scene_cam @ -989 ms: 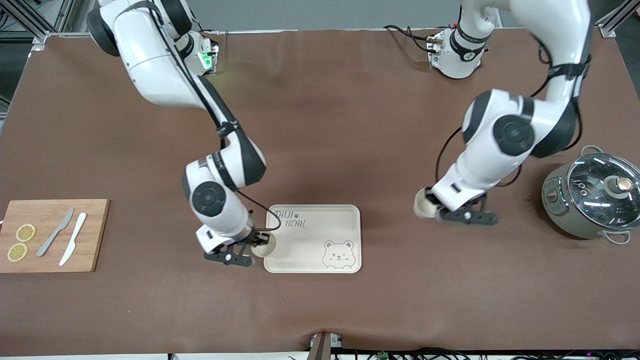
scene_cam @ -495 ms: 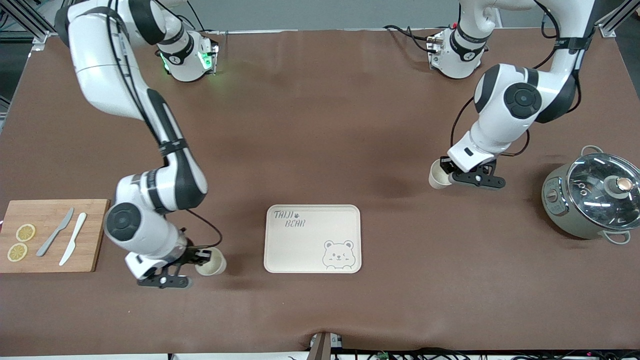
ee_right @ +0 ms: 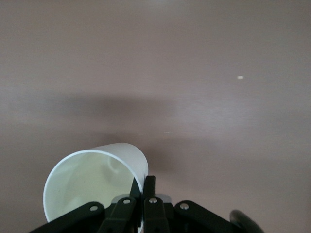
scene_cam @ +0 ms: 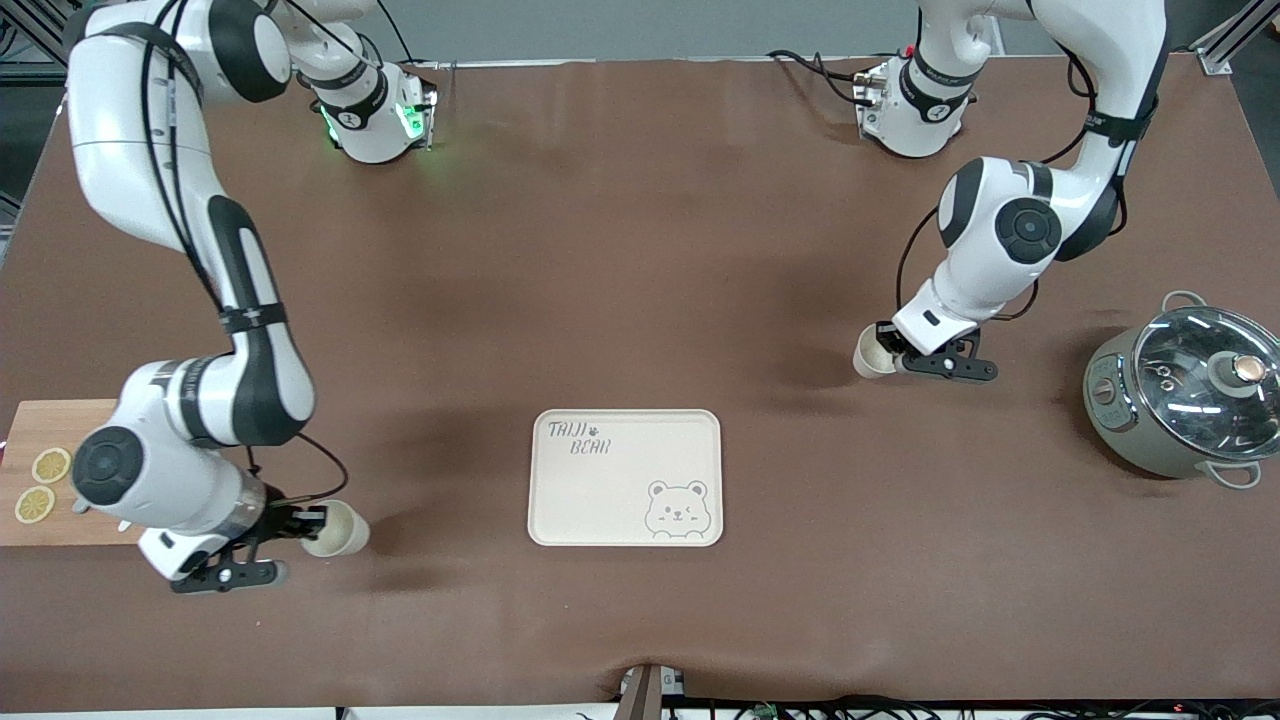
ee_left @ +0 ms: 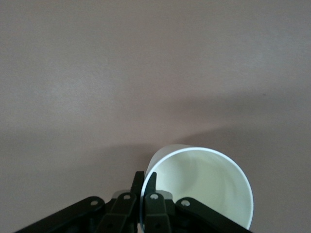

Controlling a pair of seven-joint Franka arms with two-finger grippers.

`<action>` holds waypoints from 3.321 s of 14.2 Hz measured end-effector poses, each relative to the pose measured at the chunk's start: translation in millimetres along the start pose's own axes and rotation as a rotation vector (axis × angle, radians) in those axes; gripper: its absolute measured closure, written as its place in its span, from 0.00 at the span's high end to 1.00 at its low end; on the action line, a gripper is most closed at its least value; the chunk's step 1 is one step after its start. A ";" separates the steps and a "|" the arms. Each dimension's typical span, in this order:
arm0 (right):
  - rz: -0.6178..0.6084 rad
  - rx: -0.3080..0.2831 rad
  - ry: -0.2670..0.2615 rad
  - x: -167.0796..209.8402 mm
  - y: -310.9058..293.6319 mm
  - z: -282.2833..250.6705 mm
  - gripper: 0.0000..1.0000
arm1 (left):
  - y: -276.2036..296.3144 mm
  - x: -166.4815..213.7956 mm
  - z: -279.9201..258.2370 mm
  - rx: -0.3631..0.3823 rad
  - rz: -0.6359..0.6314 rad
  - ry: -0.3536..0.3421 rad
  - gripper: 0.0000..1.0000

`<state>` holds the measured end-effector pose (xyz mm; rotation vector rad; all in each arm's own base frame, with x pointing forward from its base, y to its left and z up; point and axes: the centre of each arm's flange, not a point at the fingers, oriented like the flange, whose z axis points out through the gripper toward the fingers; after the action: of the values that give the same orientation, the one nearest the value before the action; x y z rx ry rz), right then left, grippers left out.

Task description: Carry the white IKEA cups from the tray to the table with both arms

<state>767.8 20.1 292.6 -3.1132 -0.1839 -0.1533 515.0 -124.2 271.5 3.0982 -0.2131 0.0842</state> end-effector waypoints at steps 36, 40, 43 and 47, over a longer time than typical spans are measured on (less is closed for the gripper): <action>-0.034 0.012 -0.003 -16.2 76.9 -64.7 1.00 | 6.2 77.2 -166.5 -0.009 0.011 -0.030 1.00; -0.009 0.021 -0.043 -32.5 73.3 -145.5 1.00 | -9.1 89.5 -233.0 0.037 0.008 -0.047 1.00; 0.052 0.028 -0.077 -51.0 65.6 -203.6 1.00 | -22.1 91.9 -267.4 0.079 0.000 -0.049 1.00; 0.085 0.031 -0.102 -88.2 53.7 -292.8 1.00 | -24.6 93.2 -293.9 0.082 -0.006 -0.037 1.00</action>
<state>658.7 -50.8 574.5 -3.0928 -0.0548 0.0096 595.4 -101.2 569.3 3.1837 -0.2060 0.0368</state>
